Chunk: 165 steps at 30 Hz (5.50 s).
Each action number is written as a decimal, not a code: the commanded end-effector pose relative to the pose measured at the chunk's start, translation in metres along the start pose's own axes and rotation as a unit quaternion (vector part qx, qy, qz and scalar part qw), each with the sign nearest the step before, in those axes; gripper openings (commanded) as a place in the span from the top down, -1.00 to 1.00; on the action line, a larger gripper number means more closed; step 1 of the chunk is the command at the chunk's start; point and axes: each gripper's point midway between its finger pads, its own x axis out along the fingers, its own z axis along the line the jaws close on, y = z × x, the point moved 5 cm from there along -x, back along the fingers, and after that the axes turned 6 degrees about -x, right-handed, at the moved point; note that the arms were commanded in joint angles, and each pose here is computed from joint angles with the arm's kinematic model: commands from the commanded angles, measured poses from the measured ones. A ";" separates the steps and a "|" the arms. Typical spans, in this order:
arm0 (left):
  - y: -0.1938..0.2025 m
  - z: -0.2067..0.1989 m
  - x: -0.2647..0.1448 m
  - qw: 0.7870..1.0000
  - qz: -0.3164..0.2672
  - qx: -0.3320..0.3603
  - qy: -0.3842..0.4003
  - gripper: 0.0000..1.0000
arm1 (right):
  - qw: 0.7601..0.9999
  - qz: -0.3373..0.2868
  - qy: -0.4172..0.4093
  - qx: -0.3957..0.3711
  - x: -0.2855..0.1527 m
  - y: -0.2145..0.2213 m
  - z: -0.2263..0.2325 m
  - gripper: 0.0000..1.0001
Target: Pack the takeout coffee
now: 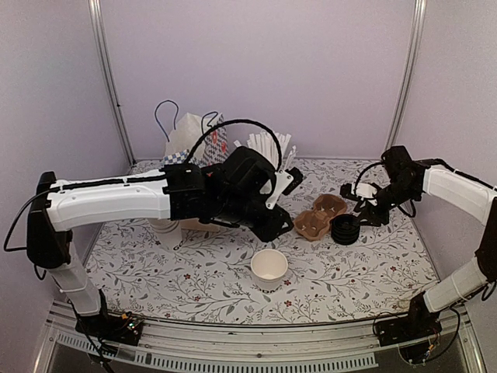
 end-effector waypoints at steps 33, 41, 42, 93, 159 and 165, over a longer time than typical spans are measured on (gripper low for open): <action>0.016 -0.013 -0.009 0.999 -0.016 -0.020 0.035 0.25 | 0.982 0.141 -0.122 -0.041 0.062 0.007 0.005 0.26; 0.019 -0.013 -0.005 0.999 -0.009 -0.015 0.032 0.25 | 0.981 0.139 -0.131 -0.032 0.062 0.002 0.003 0.59; 0.019 -0.012 -0.005 0.999 -0.009 -0.014 0.032 0.25 | 0.981 0.139 -0.132 -0.031 0.062 0.002 0.003 0.61; -0.089 -0.015 -0.117 0.847 -0.452 -0.153 0.233 -0.76 | 0.847 -0.445 -0.289 -0.034 -0.151 -0.215 0.039 0.86; -0.103 -0.006 -0.051 0.738 -0.345 -0.345 0.466 -0.84 | 0.850 -0.436 -0.292 -0.037 -0.147 -0.215 0.051 0.85; -0.103 -0.008 -0.058 0.732 -0.352 -0.337 0.477 -0.76 | 0.852 -0.433 -0.292 -0.034 -0.144 -0.214 0.050 0.85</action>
